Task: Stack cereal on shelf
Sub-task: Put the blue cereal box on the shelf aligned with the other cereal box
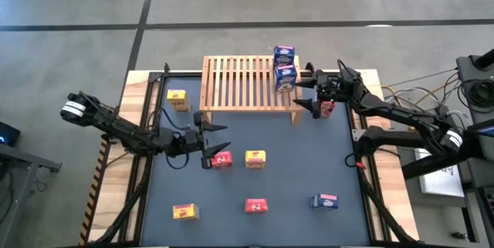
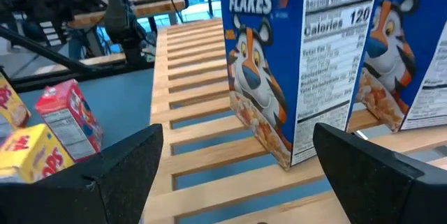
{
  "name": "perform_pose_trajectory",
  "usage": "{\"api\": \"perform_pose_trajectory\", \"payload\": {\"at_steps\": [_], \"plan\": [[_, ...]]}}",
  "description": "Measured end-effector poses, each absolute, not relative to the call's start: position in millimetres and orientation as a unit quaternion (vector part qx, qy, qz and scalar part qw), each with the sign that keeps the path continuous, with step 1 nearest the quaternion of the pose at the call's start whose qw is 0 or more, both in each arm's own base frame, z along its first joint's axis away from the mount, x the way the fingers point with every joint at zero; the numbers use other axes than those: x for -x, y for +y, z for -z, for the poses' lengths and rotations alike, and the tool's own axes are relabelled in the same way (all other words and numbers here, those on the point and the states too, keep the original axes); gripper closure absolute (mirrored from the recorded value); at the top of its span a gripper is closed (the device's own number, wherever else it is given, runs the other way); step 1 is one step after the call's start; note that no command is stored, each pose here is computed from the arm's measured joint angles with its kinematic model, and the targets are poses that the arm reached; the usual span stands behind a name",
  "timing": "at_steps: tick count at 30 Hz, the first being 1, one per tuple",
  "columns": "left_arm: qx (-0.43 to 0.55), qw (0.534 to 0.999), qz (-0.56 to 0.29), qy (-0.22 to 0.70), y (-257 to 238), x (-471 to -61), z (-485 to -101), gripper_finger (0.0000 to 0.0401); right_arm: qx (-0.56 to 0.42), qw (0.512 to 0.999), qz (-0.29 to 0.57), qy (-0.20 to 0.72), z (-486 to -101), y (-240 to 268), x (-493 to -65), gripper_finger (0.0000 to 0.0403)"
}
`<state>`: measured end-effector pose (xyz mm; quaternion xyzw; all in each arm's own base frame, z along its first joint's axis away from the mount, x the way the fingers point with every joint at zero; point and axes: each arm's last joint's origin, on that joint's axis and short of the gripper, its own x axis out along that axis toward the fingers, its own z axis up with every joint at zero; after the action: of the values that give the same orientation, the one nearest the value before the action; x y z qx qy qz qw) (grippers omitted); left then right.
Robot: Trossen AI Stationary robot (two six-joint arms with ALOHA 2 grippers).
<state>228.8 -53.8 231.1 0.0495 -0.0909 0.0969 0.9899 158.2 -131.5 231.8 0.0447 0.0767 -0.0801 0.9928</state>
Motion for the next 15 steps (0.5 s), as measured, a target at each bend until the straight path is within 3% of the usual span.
{"api": "perform_pose_trajectory", "payload": {"at_steps": [15], "plan": [[-0.048, 0.99, -0.096, -0.089, -53.8, -228.9, -230.6, 0.017, -0.062, 0.993, 0.061, 0.075, -256.5, -84.2, -119.1, 0.0044]]}}
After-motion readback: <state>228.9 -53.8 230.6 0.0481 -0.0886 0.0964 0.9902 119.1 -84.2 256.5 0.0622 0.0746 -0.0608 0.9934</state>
